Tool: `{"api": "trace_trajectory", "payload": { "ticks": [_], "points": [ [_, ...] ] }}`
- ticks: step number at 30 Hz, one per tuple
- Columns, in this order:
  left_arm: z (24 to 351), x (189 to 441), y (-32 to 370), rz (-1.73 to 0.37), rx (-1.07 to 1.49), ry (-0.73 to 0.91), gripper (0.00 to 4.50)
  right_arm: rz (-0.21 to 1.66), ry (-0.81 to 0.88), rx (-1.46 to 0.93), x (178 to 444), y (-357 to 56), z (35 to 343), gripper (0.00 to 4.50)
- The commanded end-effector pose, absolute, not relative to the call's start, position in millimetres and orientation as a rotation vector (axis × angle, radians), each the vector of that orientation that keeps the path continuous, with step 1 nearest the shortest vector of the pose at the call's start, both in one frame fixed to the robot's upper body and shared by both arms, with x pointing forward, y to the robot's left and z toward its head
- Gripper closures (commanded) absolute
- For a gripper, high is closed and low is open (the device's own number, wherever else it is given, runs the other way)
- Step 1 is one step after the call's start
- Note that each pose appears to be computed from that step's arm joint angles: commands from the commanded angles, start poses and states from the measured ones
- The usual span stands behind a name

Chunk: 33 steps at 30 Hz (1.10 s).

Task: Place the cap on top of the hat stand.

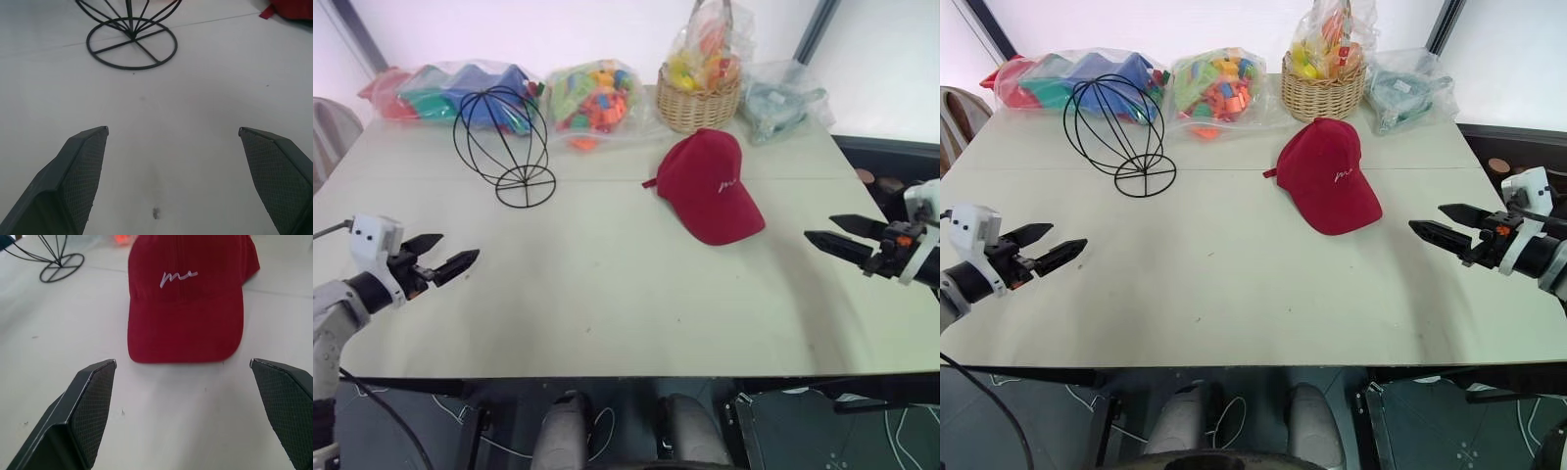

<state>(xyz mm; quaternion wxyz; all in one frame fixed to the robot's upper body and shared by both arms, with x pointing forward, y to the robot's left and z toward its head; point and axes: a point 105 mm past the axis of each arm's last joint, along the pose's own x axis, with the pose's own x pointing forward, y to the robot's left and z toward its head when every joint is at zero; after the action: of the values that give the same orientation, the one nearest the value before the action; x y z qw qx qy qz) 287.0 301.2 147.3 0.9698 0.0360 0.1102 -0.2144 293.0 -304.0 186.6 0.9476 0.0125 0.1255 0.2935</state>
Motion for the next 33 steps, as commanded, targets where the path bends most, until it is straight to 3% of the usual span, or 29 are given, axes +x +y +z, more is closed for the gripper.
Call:
{"api": "trace_trajectory", "payload": {
  "ticks": [1,7,12,16,22,27,30,33],
  "points": [
    [158.7,290.9,308.8,-0.407,0.123,0.183,0.03,0.586,0.222,-0.003,294.2,-306.7,196.3,0.0],
    [179.2,305.3,315.4,-0.379,0.309,0.086,0.03,0.533,0.211,-0.033,298.3,-314.3,196.3,0.0],
    [202.8,321.9,270.3,-0.559,0.765,-0.061,0.03,0.539,0.208,-0.039,300.2,-313.1,201.7,0.0],
    [213.2,325.3,225.8,-0.655,1.002,-0.321,0.03,0.541,0.199,-0.038,301.9,-309.7,203.5,0.0],
    [206.2,303.6,188.6,-0.78,1.244,-0.656,0.03,0.5,0.161,-0.068,298.8,-315.0,211.1,0.0],
    [209.0,297.0,177.7,-0.771,1.299,-0.853,0.03,0.398,0.083,-0.341,301.5,-323.7,227.2,0.0],
    [212.8,304.8,175.2,-0.756,1.282,-0.87,0.03,0.398,0.093,-0.482,297.4,-323.2,229.1,0.0],
    [218.5,315.5,174.3,-0.729,1.211,-0.855,0.03,0.445,0.155,-0.694,286.8,-319.0,212.4,0.0]
  ]
}}
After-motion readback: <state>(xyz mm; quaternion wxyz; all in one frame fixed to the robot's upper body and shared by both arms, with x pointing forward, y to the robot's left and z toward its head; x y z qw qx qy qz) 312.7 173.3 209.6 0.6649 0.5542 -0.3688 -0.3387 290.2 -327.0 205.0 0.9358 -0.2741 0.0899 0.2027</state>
